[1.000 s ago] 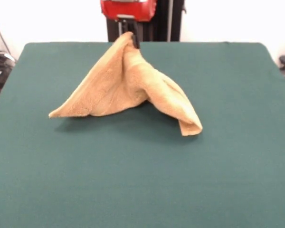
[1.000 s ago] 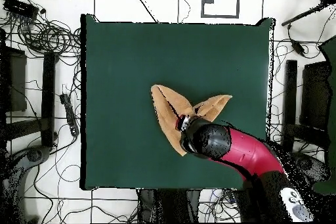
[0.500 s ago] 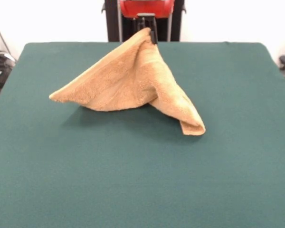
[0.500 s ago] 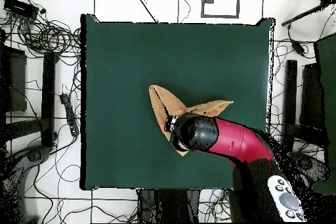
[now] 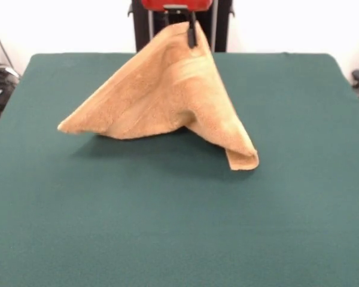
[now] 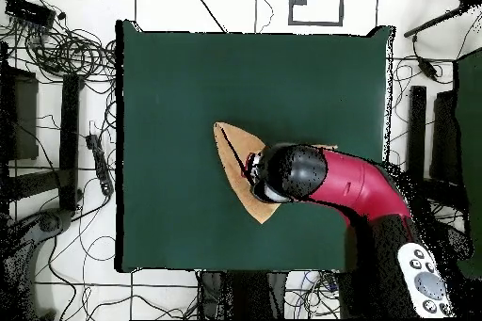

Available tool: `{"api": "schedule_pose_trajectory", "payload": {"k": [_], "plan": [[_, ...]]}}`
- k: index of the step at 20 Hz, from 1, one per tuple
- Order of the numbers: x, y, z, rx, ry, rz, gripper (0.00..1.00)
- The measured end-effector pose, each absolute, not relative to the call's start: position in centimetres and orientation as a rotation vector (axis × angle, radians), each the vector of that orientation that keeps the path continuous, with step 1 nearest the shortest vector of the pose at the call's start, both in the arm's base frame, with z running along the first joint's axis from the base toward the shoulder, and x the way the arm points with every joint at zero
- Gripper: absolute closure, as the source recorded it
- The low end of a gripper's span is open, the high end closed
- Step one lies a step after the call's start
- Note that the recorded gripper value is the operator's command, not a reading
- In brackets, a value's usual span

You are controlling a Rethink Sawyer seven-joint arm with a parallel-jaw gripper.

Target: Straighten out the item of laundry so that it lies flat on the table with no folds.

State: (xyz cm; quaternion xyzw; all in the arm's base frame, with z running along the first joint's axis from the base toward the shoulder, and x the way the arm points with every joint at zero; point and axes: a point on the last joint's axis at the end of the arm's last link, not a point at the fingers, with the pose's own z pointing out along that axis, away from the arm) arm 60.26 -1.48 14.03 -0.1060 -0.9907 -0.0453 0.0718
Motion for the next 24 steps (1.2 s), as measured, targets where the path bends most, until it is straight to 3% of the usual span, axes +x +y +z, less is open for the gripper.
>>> {"api": "schedule_pose_trajectory", "payload": {"k": [10, 24], "plan": [[62.9, -3.3, 16.0, -0.263, -3.072, -0.040, 0.00], [69.7, -10.5, 26.3, -0.240, -3.257, 0.148, 0.00]]}}
